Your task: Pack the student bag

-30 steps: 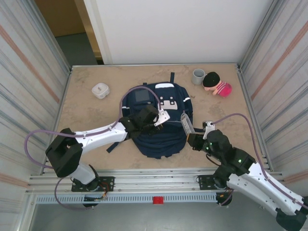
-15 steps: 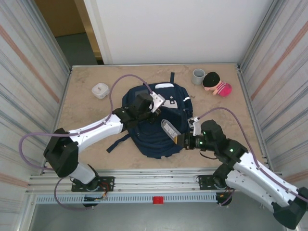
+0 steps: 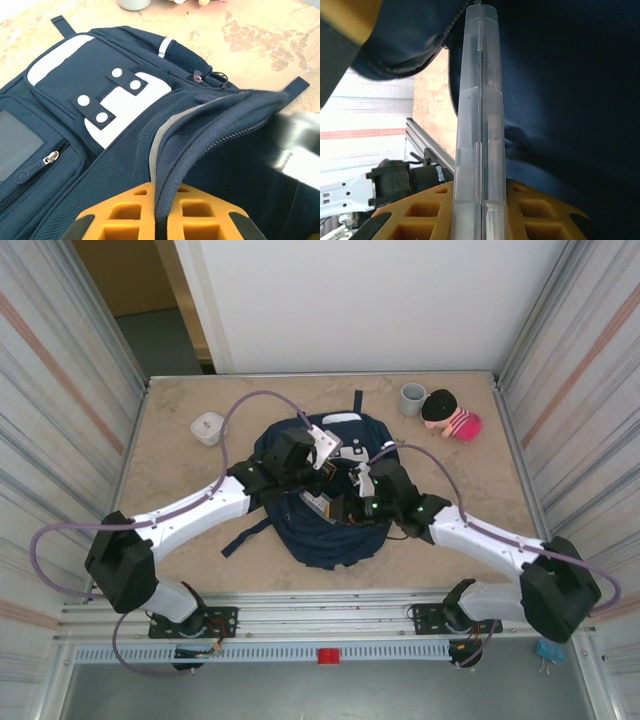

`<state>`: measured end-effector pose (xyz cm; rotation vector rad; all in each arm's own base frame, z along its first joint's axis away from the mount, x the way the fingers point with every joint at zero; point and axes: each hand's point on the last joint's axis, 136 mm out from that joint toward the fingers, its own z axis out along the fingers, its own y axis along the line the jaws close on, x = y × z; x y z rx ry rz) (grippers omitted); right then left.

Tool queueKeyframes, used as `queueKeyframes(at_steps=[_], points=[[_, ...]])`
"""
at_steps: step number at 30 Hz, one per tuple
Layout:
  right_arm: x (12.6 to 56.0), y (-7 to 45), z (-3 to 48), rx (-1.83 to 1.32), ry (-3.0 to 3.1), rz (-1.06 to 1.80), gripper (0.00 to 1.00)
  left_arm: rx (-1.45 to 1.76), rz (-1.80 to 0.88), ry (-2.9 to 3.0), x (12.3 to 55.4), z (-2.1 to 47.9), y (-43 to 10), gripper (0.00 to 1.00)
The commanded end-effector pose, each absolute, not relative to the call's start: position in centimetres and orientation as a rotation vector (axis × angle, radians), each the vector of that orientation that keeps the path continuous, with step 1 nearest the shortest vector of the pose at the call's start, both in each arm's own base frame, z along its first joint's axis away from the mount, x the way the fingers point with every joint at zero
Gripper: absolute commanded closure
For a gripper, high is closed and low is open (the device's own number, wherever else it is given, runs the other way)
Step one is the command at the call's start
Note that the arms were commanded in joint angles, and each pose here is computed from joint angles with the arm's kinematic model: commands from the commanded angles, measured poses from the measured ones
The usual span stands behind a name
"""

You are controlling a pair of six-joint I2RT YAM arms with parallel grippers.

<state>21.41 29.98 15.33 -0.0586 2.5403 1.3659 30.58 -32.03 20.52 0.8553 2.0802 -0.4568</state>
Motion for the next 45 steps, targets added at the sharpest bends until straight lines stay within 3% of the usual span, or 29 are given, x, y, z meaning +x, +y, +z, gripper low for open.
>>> queueKeyframes(at_steps=[1, 4, 8, 11, 16, 21, 29, 39, 45], points=[[22.7, 30.3, 16.1, -0.041, 2.547, 1.349, 0.82, 0.766, -0.587, 1.923, 30.1, 27.1, -32.9, 1.00], [23.6, 28.6, 15.0, 0.013, 2.590, 1.186, 0.72, 0.757, -0.587, 1.937, 30.1, 26.5, -32.8, 1.00], [24.2, 25.1, 14.7, 0.085, 2.594, 0.941, 0.44, 0.745, -0.581, 1.954, 30.2, 25.8, -32.6, 1.00], [23.5, 22.7, 15.7, 0.090, 2.560, 0.804, 0.39, 0.737, -0.575, 1.957, 30.3, 25.7, -32.5, 1.00], [20.9, 22.4, 18.0, 0.019, 2.442, 0.781, 0.42, 0.707, -0.594, 1.966, 30.6, 25.5, -32.5, 1.00], [18.7, 26.9, 19.3, -0.121, 2.329, 0.951, 0.53, 0.685, -0.632, 1.985, 31.0, 25.1, -32.7, 1.00], [20.1, 30.0, 16.6, -0.133, 2.392, 0.945, 0.60, 0.677, -0.665, 1.978, 31.1, 25.6, -33.0, 1.00], [24.9, 25.1, 15.2, 0.107, 2.373, 0.816, 0.70, 0.673, -0.673, 1.979, 31.0, 25.6, -32.8, 1.00], [25.5, 23.3, 16.9, 0.097, 2.347, 0.789, 0.67, 0.667, -0.668, 1.987, 31.2, 25.3, -32.7, 1.00]])
